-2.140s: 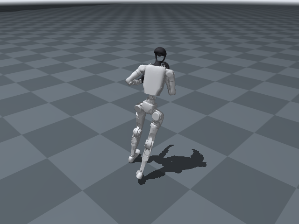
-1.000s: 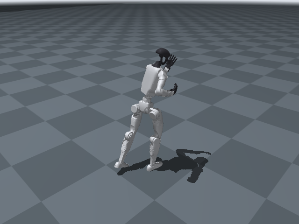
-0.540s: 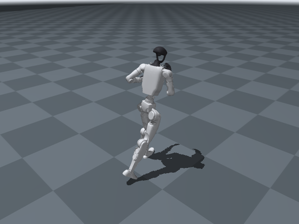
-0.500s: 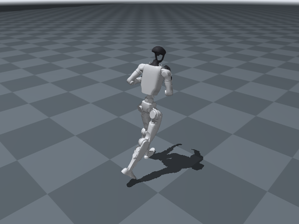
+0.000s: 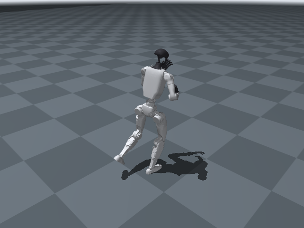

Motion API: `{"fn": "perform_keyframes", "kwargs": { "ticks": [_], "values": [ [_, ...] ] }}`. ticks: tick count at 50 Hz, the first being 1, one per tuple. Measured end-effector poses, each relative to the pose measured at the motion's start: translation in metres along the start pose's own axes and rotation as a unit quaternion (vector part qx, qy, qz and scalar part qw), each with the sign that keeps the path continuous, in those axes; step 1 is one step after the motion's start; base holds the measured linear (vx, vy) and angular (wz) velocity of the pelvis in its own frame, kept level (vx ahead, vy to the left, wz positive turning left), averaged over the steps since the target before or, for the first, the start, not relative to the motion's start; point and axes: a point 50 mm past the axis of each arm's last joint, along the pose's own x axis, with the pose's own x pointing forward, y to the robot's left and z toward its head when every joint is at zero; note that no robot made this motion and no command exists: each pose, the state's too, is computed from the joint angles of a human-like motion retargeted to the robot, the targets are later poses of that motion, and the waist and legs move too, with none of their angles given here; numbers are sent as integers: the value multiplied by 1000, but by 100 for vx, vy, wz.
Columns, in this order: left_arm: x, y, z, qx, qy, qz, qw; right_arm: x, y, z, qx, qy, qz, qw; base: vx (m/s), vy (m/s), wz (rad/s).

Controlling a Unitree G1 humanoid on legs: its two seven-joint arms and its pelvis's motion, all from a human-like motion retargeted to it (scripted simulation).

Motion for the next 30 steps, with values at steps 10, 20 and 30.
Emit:
{"fn": "perform_keyframes", "kwargs": {
  "ticks": [10,20,30],
  "values": [
    [-186,68,45,-12,385,222,896,13,5,84,51,-215,-30,975,135,-16,-117],
    [-138,65,1,9,263,209,942,12,24,31,123,-121,-89,981,128,10,61],
    [13,39,34,21,-80,119,989,-43,12,12,134,-12,-52,990,116,-13,81]
  ]
}}
